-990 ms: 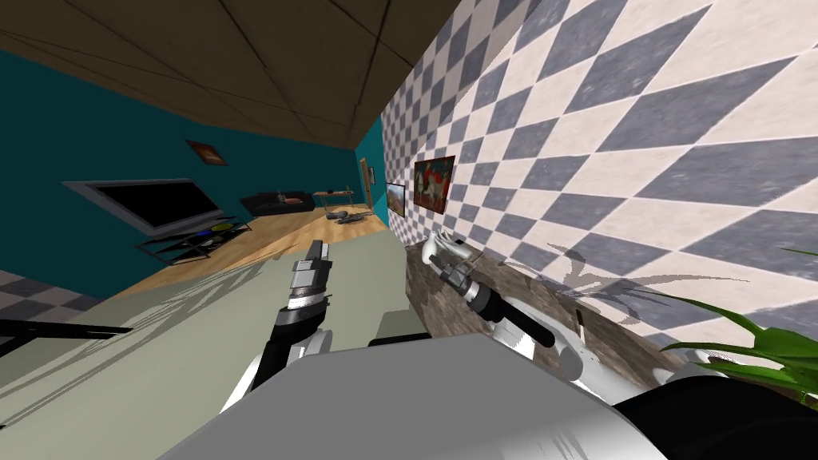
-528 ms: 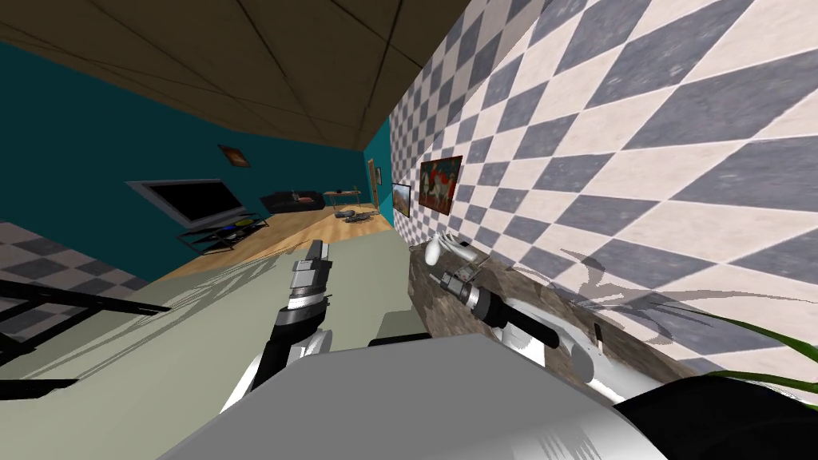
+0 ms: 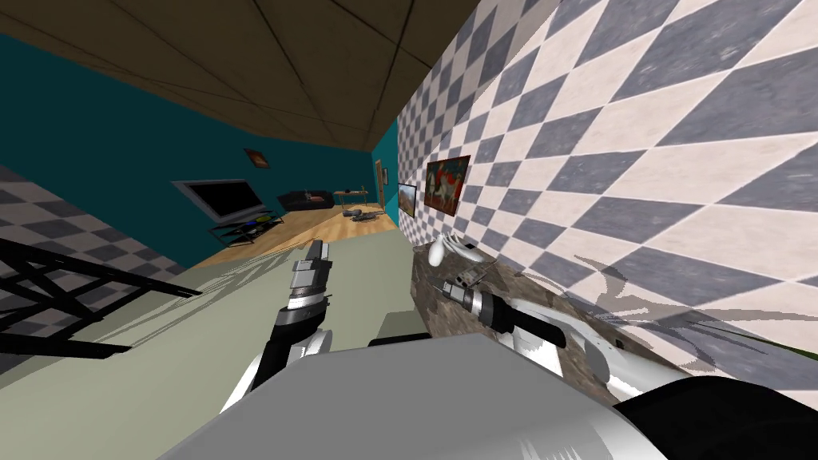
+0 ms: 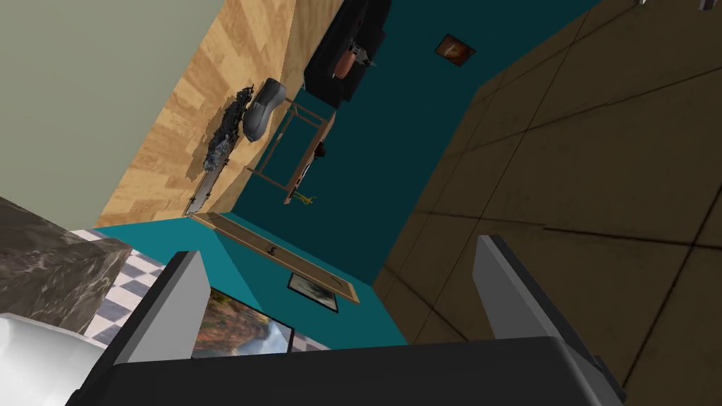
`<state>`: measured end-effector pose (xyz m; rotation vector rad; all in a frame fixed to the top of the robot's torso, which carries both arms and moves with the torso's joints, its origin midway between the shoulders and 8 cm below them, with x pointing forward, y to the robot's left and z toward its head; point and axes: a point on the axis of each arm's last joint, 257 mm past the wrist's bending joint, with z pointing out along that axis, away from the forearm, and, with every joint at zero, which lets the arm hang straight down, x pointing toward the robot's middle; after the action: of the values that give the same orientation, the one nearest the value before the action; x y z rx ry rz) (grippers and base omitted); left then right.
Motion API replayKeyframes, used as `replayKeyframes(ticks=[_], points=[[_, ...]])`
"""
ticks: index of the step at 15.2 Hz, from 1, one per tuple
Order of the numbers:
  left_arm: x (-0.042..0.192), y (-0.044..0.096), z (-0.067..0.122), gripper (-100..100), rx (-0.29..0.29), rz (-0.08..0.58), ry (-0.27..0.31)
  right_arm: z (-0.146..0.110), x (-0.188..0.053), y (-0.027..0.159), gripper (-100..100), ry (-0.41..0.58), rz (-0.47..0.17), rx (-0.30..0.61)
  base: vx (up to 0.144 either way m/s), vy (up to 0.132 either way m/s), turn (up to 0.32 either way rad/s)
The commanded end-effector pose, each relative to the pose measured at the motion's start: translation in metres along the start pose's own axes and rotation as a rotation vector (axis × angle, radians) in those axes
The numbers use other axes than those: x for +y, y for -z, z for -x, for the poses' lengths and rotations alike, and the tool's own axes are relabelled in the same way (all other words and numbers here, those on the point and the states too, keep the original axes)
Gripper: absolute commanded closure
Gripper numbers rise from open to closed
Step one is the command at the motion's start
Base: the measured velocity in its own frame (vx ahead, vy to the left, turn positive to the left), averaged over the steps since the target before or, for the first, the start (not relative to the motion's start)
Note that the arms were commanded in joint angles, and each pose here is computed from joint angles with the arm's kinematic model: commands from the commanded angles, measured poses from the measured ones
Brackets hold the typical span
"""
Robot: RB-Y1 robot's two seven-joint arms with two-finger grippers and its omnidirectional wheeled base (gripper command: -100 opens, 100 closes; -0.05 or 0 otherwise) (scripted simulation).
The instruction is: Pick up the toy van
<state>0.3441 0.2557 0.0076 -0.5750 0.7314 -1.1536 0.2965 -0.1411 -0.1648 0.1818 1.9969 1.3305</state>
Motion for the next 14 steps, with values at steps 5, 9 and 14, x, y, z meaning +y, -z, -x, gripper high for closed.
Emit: replayKeyframes(ticks=[5,9,14], points=[[0.000,0.000,0.000,0,0.000,0.000,0.000,-0.029,-0.029,0.016,-100,0.002,-0.115,0.115,-0.009,-0.024,0.126],[0.000,0.000,0.000,0,0.000,0.000,0.000,-0.040,-0.046,0.031,-100,0.021,-0.189,0.182,-0.010,-0.028,0.172],[0.000,0.000,0.000,0,0.000,0.000,0.000,-0.049,-0.064,0.049,-100,0.041,-0.265,0.247,-0.008,-0.026,0.102]])
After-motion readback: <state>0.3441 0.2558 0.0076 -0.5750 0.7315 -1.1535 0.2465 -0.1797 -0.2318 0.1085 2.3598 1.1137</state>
